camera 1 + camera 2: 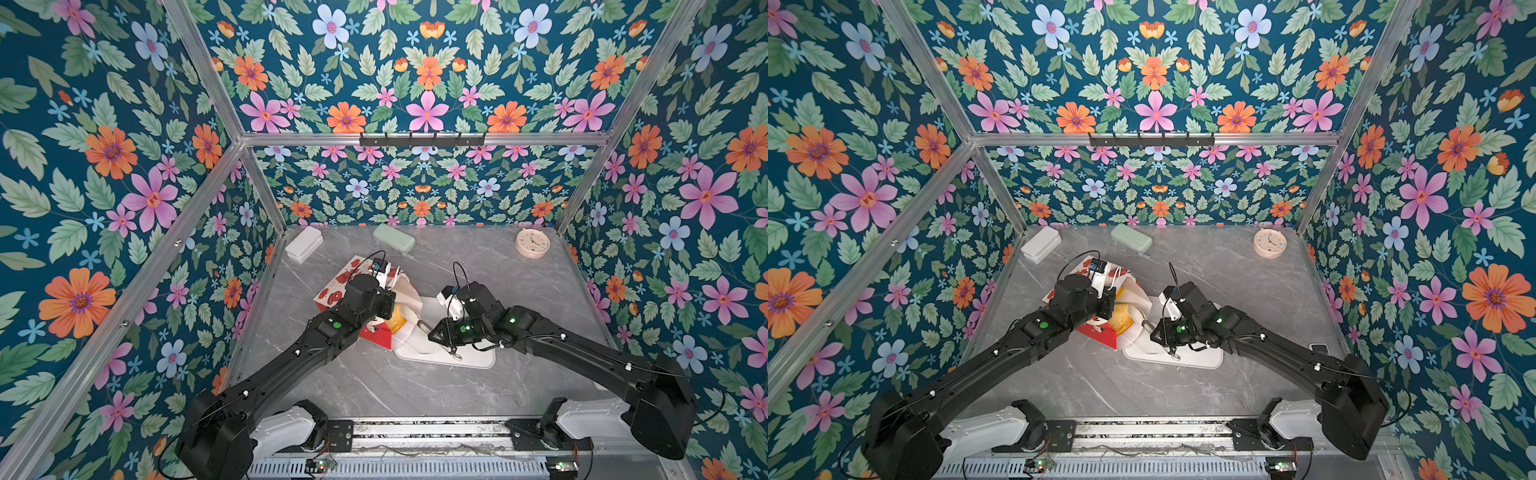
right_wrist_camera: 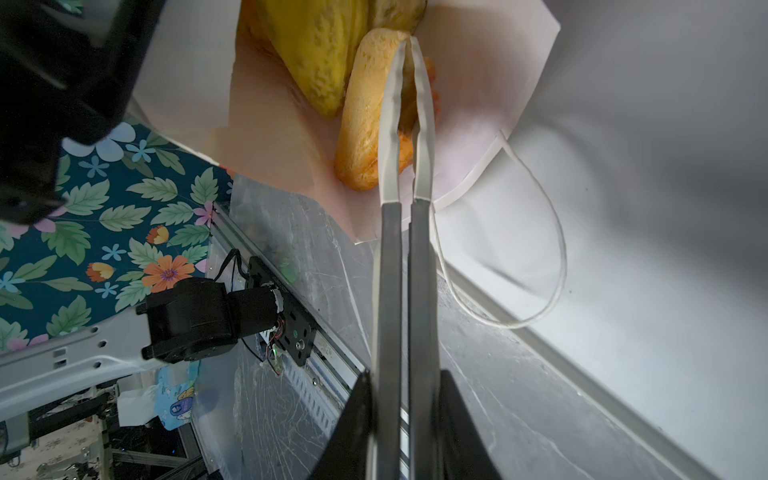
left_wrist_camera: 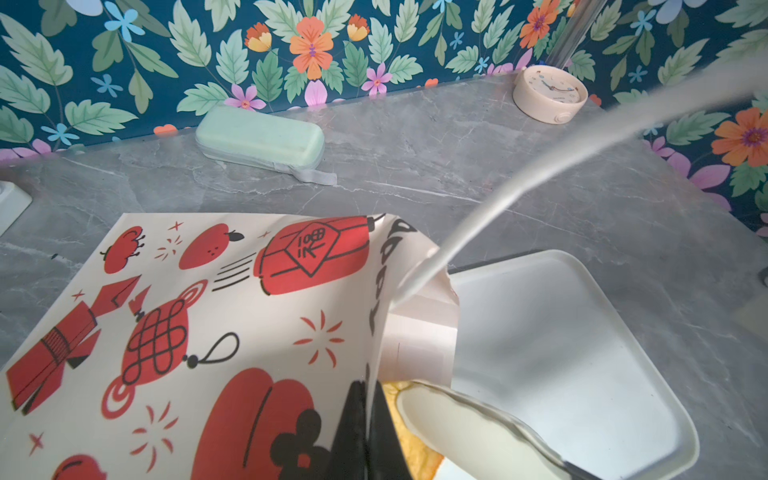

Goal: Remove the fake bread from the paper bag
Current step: 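Close the tongs on the fake bread inside the bag with the right gripper, then pull the bread out with the tongs and move it over the white tray, then lower the toast-coloured bread onto the white tray with the right gripper's tongs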

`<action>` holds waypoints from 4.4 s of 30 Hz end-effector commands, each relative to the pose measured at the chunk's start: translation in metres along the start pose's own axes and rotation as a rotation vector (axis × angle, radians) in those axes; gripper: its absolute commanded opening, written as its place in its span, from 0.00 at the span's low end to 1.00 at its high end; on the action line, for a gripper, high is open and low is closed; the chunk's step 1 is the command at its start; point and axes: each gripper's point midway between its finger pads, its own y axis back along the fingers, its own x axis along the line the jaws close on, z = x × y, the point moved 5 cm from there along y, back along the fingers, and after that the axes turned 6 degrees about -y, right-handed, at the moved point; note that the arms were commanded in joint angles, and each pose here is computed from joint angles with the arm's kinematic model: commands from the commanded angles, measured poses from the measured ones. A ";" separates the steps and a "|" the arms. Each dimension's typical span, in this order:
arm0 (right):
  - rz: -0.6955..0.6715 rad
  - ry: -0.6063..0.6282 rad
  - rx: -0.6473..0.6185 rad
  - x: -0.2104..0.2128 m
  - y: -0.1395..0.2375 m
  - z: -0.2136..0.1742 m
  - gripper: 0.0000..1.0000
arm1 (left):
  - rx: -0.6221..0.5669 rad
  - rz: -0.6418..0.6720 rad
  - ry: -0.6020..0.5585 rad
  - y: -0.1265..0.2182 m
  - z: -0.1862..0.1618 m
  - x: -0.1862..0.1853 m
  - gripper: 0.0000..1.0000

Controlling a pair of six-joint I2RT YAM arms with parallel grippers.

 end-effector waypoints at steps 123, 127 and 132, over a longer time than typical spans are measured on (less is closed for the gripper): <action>-1.387 0.251 0.303 -0.052 0.109 -0.009 0.00 | -0.131 0.242 0.087 0.022 0.010 0.036 0.00; -1.325 0.224 0.282 -0.049 0.122 -0.003 0.00 | -0.129 0.241 0.086 0.019 0.013 0.036 0.00; -1.265 0.207 0.347 -0.051 0.129 -0.009 0.00 | -0.125 0.242 0.087 0.017 0.014 0.036 0.00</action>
